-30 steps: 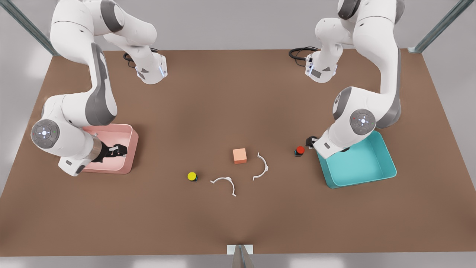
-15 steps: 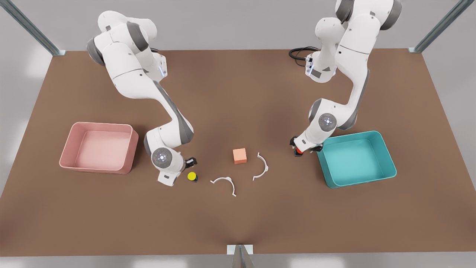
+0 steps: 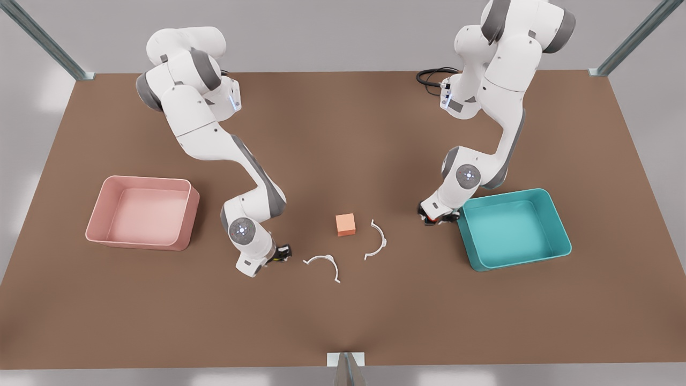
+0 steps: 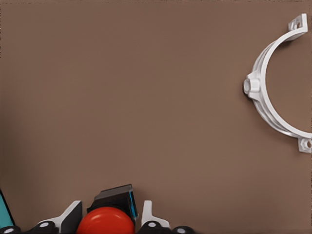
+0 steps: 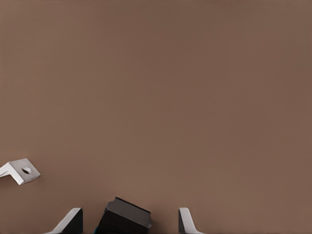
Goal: Place the red button in the blue storage box with the left arm, and place the yellow button in the pink storage box with the right arm
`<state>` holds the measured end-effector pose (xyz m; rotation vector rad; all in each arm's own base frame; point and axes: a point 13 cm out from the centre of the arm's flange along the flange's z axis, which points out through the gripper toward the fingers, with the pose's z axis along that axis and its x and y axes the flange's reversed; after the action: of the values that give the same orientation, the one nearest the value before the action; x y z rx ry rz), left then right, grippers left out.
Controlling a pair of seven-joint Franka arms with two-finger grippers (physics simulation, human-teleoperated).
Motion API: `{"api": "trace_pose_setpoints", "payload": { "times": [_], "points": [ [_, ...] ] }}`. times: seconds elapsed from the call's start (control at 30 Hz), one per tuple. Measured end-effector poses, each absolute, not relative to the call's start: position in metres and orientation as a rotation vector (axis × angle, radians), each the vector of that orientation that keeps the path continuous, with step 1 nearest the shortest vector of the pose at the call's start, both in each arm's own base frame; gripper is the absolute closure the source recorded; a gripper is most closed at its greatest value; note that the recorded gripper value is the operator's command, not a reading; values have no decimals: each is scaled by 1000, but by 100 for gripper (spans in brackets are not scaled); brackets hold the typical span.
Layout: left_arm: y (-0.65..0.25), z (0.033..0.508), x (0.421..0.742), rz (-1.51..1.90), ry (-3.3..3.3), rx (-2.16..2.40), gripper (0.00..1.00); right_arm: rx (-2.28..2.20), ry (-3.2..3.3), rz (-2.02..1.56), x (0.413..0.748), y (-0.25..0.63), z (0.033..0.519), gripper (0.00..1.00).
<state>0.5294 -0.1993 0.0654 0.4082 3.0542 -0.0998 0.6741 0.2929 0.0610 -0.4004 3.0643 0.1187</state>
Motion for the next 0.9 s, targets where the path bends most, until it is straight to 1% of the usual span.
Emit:
{"api": "trace_pose_setpoints", "payload": {
  "times": [0.03,0.07,0.2,0.3,0.33,0.37,0.4,0.47,0.5,0.53,0.6,0.67,0.7,0.8,0.9],
  "points": [
    [-199,66,531,-100,3051,409,36,-392,3060,121,675,293,60,27],
    [-200,66,531,-101,3048,410,40,-384,3056,123,675,294,59,27],
    [-201,70,535,-104,3035,413,41,-365,3053,121,673,293,53,24],
    [-202,77,540,-106,3021,412,45,-369,3073,102,662,290,41,24],
    [-202,79,541,-107,3017,411,47,-369,3077,98,659,289,39,27],
    [-203,80,542,-106,3015,411,48,-369,3078,96,657,290,39,36],
    [-203,81,543,-106,3013,411,48,-367,3078,97,657,290,39,43],
    [-203,94,553,-109,2992,402,48,-361,3072,100,658,291,43,43],
    [-204,108,565,-111,2972,394,48,-359,3068,102,660,291,46,43],
    [-205,127,579,-114,2948,384,48,-356,3060,105,662,292,52,46],
    [-194,164,606,-113,2919,345,48,-347,3038,108,669,292,75,46],
    [-162,188,618,-98,2926,287,48,-306,3011,102,680,273,122,46],
    [-141,197,621,-88,2936,256,48,-280,3011,89,678,255,142,46],
    [-79,210,618,-92,2989,151,48,-196,3046,37,657,187,173,45],
    [-22,204,606,-108,3054,83,47,-86,3097,-5,620,106,185,46]
  ]
}}
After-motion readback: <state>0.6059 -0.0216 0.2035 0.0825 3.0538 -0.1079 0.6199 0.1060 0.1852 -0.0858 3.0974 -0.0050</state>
